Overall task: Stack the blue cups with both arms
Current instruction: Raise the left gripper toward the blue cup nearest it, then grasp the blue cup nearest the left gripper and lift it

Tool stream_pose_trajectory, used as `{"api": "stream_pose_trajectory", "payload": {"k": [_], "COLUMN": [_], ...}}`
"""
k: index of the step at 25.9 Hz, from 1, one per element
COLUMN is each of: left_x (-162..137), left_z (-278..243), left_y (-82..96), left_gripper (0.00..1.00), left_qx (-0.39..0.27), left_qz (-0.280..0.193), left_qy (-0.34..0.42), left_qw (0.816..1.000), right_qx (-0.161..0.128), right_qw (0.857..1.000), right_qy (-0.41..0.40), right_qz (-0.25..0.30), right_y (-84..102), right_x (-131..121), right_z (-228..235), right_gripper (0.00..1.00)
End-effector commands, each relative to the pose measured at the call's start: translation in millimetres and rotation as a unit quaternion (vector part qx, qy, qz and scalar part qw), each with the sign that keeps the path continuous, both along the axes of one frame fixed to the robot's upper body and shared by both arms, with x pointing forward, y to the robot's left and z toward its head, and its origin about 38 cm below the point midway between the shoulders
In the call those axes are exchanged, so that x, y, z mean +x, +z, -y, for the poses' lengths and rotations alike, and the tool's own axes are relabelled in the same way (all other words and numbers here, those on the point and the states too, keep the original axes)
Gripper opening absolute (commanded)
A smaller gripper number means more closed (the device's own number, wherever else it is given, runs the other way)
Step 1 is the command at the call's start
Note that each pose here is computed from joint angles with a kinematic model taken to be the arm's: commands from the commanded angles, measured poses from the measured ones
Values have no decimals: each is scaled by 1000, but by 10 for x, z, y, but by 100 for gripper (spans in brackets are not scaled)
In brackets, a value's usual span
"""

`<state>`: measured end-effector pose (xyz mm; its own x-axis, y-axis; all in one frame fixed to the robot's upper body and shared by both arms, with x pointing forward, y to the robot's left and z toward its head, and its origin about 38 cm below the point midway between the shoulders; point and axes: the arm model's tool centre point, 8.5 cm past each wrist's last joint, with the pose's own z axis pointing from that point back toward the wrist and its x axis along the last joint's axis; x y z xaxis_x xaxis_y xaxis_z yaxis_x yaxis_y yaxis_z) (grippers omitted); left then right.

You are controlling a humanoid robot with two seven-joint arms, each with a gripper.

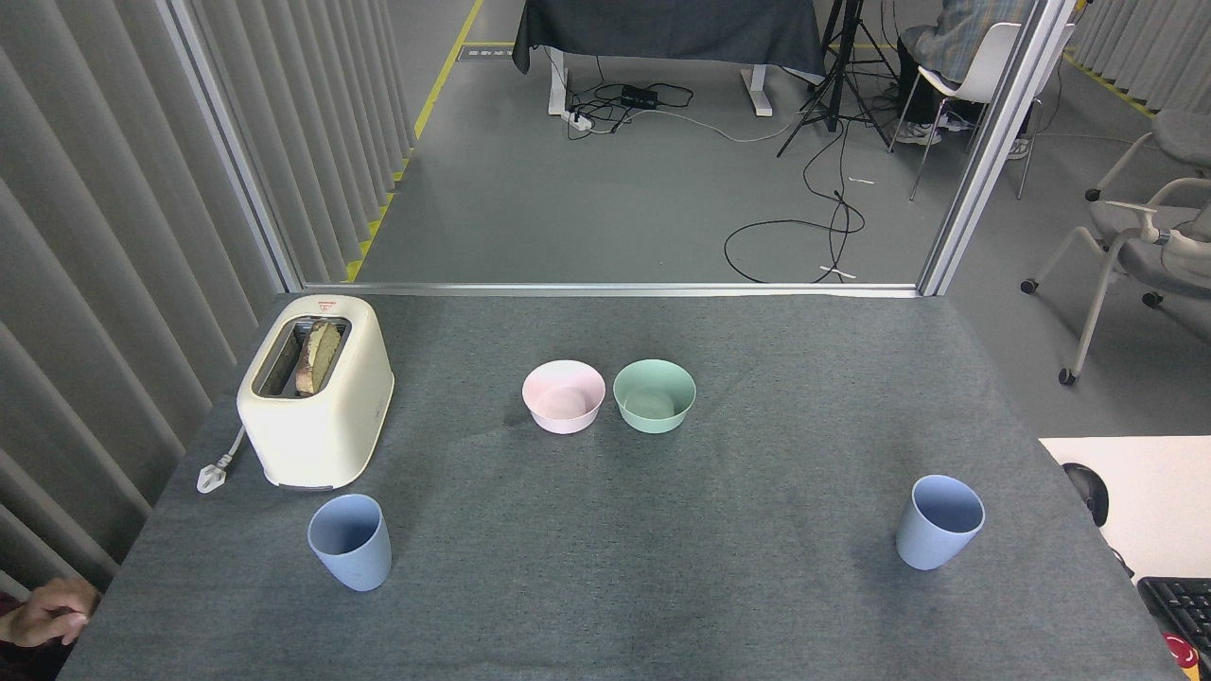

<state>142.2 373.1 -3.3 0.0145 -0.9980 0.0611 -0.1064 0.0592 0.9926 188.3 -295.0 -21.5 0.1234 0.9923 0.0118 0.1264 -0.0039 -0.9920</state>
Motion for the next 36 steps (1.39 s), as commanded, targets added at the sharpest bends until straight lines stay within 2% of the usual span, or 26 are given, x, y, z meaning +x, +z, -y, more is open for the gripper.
{"api": "stream_pose_trajectory", "payload": {"k": [1,6,11,14,17,22,36], "left_x": [9,78,495,880,1241,1660,2196], "left_z": [56,89,218,449,538,572,696], "left_y": [-22,-37,17,-84,-167,-211,-293], "left_gripper": [100,100,100,100,100,100,100], "left_qx": [-4,-7,-16,-7,29,28,22], "left_qz": [-2,3,38,27,8,4,-16], "left_qy": [-7,-1,-7,-48,-70,-74,-91], "left_qw": [1000,1000,999,998,997,997,996], "right_qx": [1,1,2,3,2,3,4], "right_qw": [1000,1000,1000,1000,1000,1000,1000], "right_qy": [-3,-3,-5,-4,-5,-6,-8], "right_qz": [-5,-4,-7,-6,-6,-5,-8], "right_y": [-34,-30,-43,-42,-40,-40,-57], "right_x": [-11,-5,-26,-19,-9,-10,-24], "right_z": [13,23,23,13,18,20,23], "right_gripper": [100,100,100,100,100,100,100]}}
